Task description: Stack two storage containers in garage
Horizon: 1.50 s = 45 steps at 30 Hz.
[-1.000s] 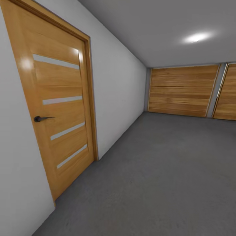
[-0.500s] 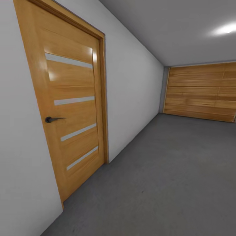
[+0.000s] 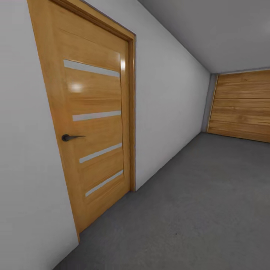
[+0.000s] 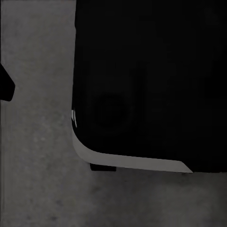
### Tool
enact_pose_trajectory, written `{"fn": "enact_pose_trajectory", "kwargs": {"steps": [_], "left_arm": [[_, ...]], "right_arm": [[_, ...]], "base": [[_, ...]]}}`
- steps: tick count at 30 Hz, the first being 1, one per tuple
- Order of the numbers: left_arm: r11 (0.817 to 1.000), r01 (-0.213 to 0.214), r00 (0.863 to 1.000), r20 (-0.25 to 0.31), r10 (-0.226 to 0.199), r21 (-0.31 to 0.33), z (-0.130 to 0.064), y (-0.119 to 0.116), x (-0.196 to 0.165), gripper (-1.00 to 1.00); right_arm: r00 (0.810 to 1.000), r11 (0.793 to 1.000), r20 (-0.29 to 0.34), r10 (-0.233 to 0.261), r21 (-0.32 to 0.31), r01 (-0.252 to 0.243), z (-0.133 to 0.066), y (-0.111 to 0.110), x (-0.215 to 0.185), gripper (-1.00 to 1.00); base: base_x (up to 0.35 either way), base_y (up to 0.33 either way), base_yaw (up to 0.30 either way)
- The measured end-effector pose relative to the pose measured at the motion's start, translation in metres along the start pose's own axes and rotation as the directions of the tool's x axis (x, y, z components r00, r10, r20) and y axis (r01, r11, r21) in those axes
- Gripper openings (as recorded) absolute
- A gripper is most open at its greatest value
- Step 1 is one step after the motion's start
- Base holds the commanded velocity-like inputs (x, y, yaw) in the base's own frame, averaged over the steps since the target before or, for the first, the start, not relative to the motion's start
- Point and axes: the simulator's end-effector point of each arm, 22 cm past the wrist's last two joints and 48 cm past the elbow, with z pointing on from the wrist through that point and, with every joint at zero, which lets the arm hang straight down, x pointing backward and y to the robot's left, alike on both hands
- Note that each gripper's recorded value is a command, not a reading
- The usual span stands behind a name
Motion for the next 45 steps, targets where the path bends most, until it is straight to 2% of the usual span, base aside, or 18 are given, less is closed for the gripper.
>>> {"fn": "enact_pose_trajectory", "kwargs": {"steps": [25, 45], "left_arm": [[1.0, -0.001, 1.0, 0.0, 0.001, 0.001, 0.0, -0.0008, 0.0002, 1.0], [1.0, -0.002, 1.0, 0.001, 0.002, 0.001, 0.0001, -0.0011, -0.0001, 1.0]], "right_arm": [[1.0, 1.0, 0.0, 0.003, 0.0, -0.003, 0.0, -0.0001, 0.0, 1.0], [1.0, 1.0, -0.002, 0.005, 0.001, -0.005, 0.0001, -0.0001, 0.0003, 1.0]], "base": [[0.241, -0.163, 0.279], [0.023, -0.014, 0.262]]}}
